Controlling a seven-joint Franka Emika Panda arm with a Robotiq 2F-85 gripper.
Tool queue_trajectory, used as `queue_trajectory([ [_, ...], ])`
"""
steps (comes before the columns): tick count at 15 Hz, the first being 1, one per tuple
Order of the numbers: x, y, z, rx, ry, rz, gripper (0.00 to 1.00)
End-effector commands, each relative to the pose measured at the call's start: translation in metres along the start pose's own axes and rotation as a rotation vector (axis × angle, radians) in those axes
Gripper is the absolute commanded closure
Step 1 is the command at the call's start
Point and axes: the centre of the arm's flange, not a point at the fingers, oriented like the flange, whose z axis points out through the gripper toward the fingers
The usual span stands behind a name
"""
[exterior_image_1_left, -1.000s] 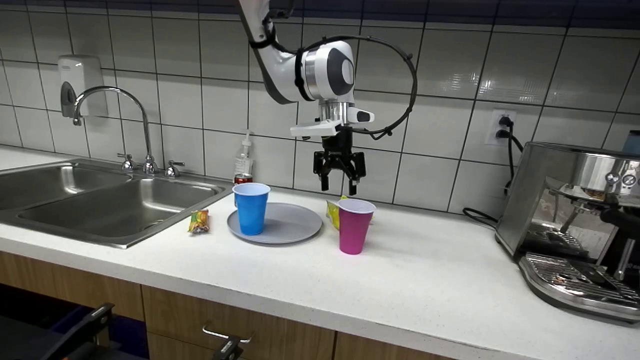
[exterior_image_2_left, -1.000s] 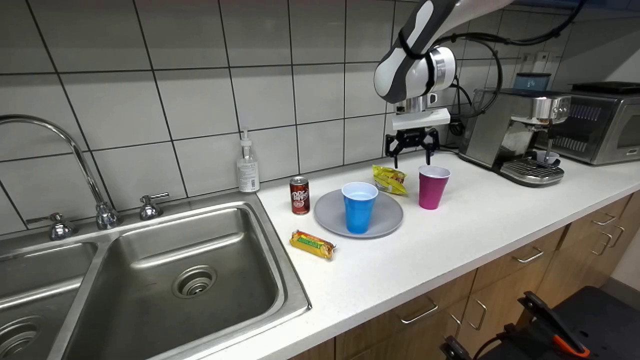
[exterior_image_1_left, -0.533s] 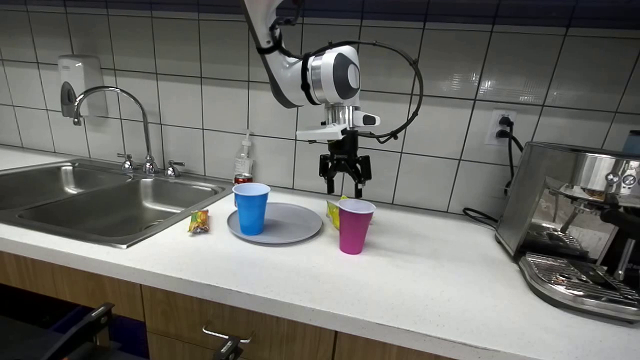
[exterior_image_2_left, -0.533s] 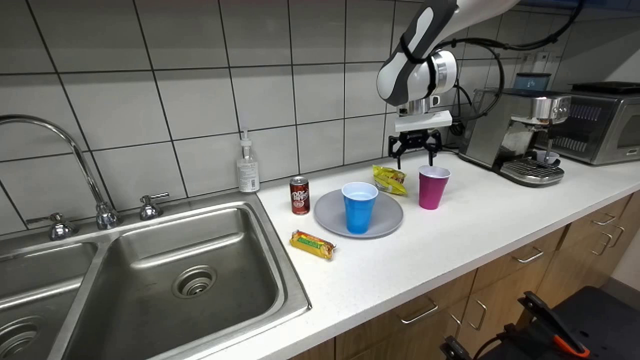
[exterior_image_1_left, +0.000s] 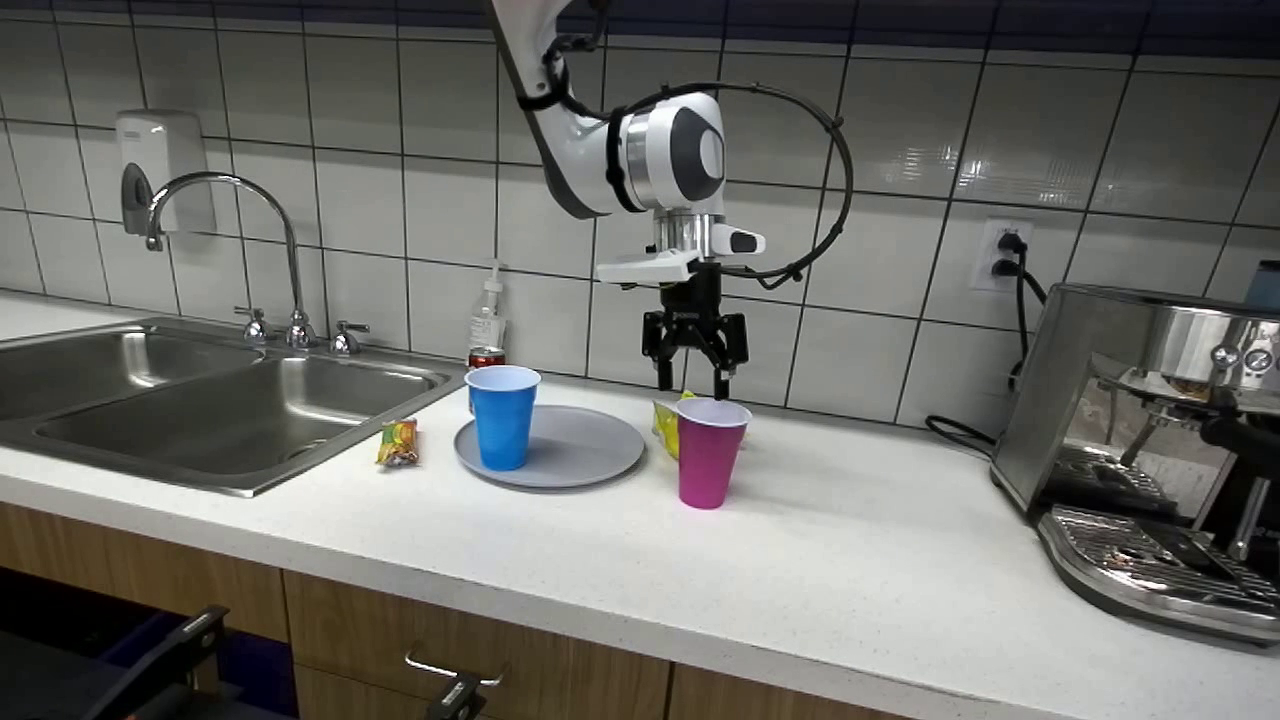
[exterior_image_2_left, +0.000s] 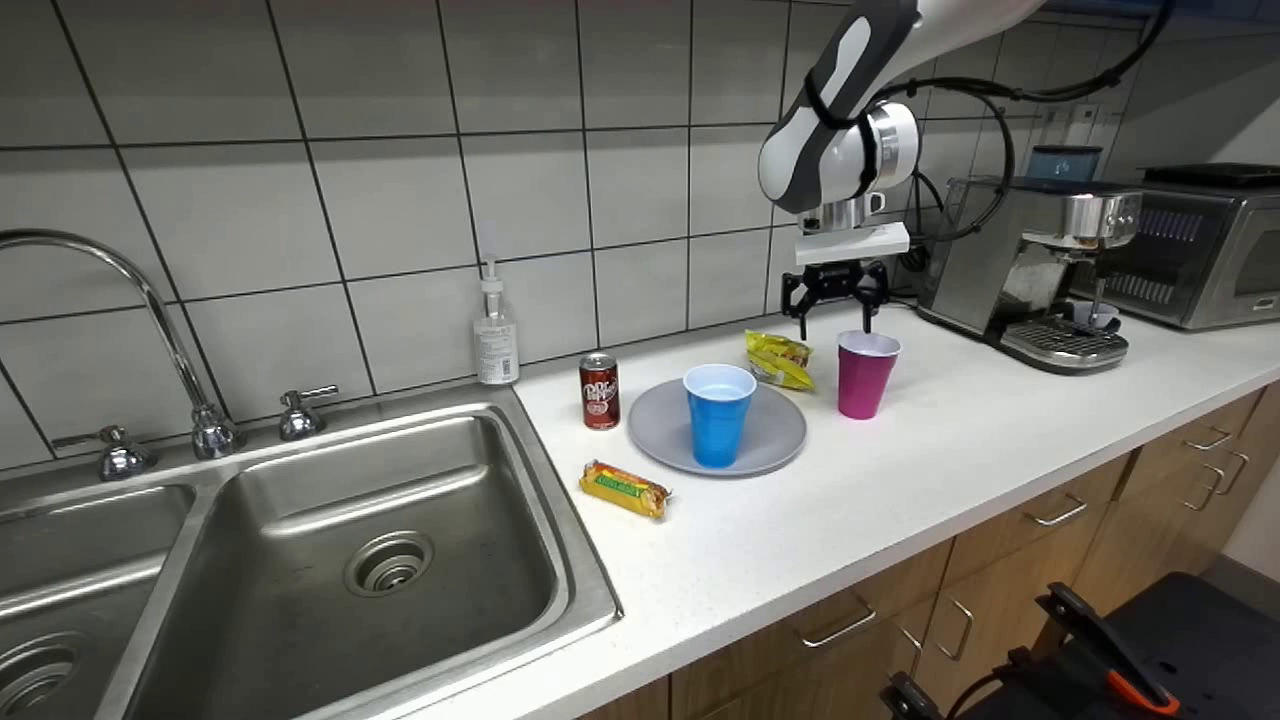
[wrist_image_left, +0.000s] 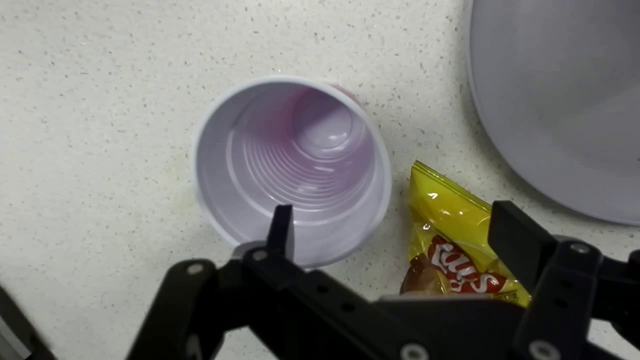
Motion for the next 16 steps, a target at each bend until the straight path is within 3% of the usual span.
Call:
queue_trajectory([
  [1,0.000,0.000,0.000,0.000,0.000,-0.001,0.00],
  [16,-0.008,-0.024,0.016,0.000,0.019,-0.013,0.00],
])
